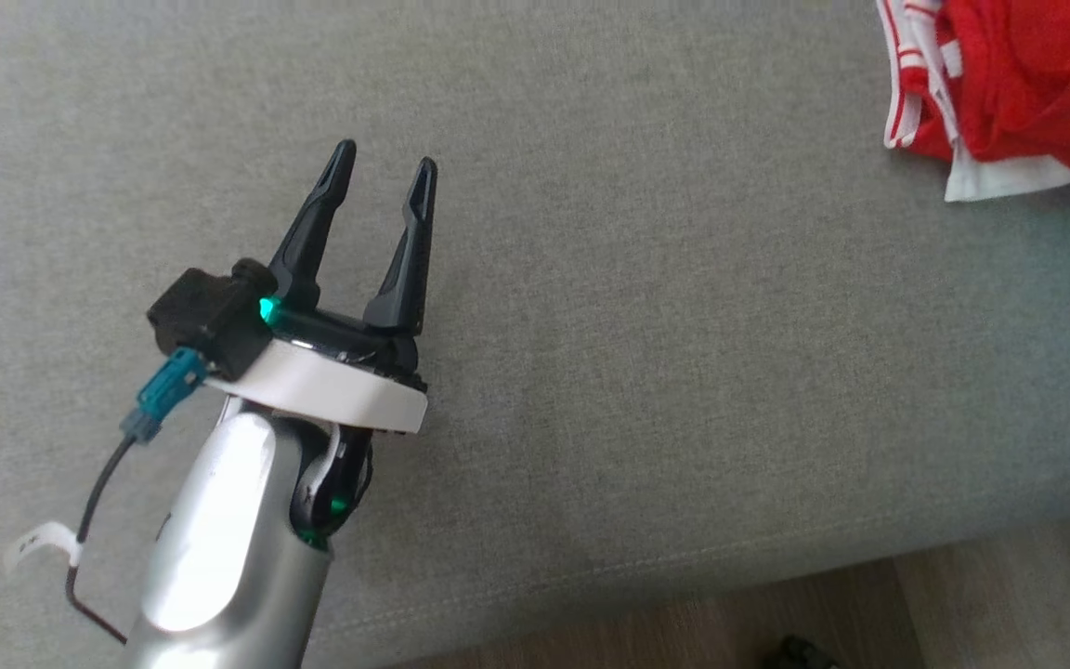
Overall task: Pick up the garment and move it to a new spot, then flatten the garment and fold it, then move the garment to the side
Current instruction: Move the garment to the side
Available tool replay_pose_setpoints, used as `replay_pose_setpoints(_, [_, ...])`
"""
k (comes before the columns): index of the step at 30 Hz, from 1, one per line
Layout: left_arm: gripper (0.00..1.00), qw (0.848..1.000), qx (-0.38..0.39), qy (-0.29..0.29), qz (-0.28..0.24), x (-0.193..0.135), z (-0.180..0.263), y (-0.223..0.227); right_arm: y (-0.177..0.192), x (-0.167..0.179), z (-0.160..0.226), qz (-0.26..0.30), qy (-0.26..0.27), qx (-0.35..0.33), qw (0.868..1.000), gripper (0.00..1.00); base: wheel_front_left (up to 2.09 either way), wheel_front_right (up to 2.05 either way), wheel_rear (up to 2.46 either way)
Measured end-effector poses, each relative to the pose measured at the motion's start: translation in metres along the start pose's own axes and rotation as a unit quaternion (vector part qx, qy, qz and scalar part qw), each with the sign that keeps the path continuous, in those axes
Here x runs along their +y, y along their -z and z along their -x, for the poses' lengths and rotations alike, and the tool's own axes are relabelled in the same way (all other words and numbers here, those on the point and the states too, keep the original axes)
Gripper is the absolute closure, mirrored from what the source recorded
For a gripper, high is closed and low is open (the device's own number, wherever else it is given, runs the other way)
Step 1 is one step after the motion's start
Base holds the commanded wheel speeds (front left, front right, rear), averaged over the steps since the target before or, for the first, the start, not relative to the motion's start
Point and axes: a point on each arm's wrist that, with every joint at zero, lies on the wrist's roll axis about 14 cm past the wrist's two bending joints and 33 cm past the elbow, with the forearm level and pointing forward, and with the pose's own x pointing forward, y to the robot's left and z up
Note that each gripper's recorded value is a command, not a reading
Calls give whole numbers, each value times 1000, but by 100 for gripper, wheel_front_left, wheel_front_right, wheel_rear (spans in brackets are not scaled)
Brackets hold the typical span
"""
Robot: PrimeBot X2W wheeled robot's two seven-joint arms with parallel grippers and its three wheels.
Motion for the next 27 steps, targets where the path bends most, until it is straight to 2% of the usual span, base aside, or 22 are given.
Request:
replay_pose_setpoints(5, [0,1000,-13,-10,-2,-2,12,-17,-35,5,7,-20,-1,-42,999,0,0,0,0])
replay_pose_setpoints(9, [0,999,-26,-19,-3,0,18,-29,-78,19,8,-32,-15,-97,995,0,0,0,0])
replay_pose_setpoints(13, [0,999,-40,-27,-9,2,23,-42,-123,47,14,-58,-42,-162,984,0,0,0,0])
replay_pose_setpoints(17, [0,998,-48,-45,-12,7,34,-51,-155,80,33,-90,-76,-228,966,0,0,0,0])
replay_pose_setpoints(21, [0,996,-60,-65,-21,11,48,-64,-160,110,57,-149,-101,-267,947,0,0,0,0])
replay_pose_setpoints(27, [0,993,-64,-92,-31,16,69,-71,-142,145,85,-196,-122,-275,933,0,0,0,0])
